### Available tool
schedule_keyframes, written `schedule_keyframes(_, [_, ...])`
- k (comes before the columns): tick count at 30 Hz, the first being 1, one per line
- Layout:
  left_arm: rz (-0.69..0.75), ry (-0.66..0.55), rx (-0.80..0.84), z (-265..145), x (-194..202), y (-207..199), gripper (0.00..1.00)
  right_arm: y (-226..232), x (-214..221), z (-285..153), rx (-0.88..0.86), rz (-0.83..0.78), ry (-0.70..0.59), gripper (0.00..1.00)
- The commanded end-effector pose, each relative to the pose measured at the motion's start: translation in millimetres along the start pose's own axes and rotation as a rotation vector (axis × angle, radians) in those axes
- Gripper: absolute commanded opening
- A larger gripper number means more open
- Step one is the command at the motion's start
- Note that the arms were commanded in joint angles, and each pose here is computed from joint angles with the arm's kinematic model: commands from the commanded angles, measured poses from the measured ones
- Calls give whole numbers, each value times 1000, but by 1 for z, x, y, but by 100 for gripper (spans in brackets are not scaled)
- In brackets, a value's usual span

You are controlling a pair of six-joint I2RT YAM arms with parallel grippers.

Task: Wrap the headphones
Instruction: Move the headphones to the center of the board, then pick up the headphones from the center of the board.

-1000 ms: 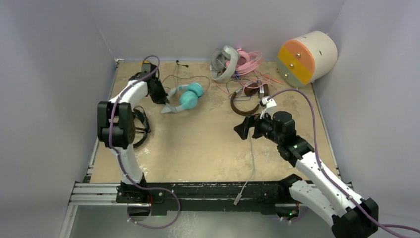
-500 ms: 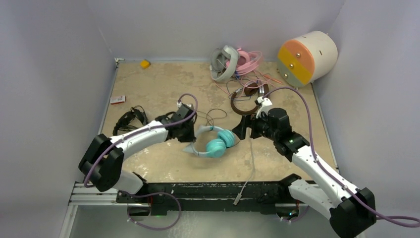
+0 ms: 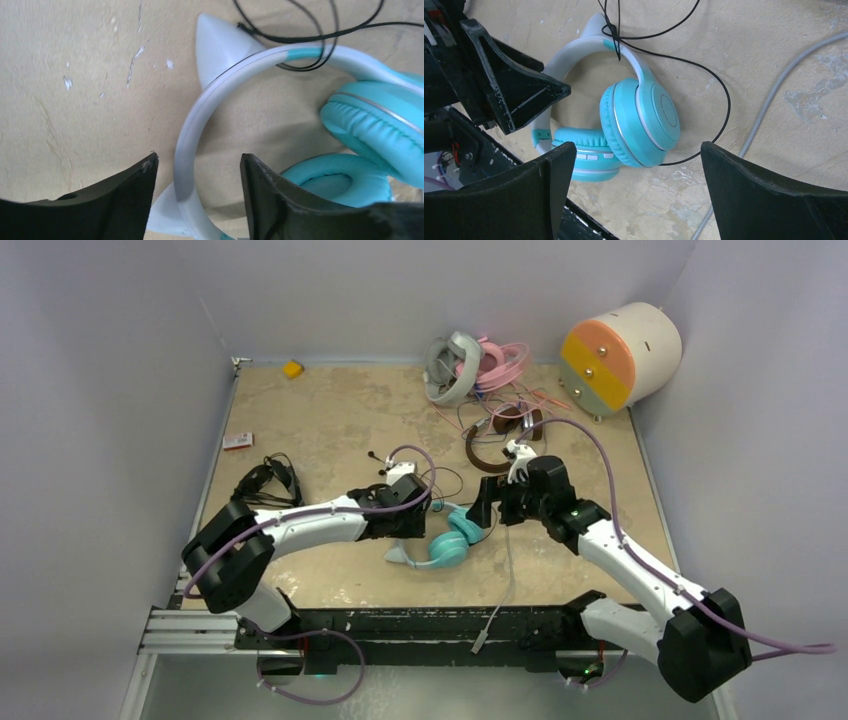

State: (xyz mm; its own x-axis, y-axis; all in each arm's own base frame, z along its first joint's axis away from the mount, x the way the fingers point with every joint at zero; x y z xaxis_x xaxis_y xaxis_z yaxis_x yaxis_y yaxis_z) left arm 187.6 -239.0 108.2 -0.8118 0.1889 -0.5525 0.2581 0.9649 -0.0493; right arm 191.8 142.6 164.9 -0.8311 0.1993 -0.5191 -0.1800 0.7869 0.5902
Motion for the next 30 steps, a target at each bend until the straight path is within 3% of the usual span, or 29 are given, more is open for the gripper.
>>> schedule_keyframes(1, [195, -57, 35, -2, -23, -6, 62, 10, -8, -10, -33, -12, -27, 97])
schedule_keyframes(5, [358, -32, 78, 1, -18, -3, 77, 12, -9, -15, -47, -21, -39, 97])
schedule_keyframes(9, [419, -19, 113, 9, -20, -2, 76, 15, -11, -18, -53, -26, -48, 97])
schedule_keyframes(17, [370, 54, 241, 38, -23, 6, 65, 17, -10, -22, -63, -25, -49, 97])
schedule_keyframes(24, [377, 179, 145, 62, -8, 15, 37, 18, -11, -25, -67, -28, -56, 98])
schedule_keyframes(27, [346, 129, 37, 55, -14, 25, 19, 18, -13, -26, -61, -36, -63, 98])
schedule_keyframes(29, [327, 68, -3, 38, -26, 28, 1, 20, -15, -28, -59, -47, -70, 98])
schedule_keyframes(30, [323, 39, -29, 30, -31, 29, 0, 21, -16, -29, -61, -55, -76, 98])
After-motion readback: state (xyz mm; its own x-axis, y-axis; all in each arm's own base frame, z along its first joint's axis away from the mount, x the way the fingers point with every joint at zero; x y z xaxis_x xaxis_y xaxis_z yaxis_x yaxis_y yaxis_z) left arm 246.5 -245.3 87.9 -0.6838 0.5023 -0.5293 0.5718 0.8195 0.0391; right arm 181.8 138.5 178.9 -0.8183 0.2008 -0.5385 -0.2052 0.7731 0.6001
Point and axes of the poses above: each gripper's point midway between its finger pads, its own z axis out along the fingers, its own y axis along the line the jaws close on, x = y × z, the point moved 8 cm from there along -z, back along the fingers, and after that the axes turned 14 degrees about z, right-handed, at the moved point
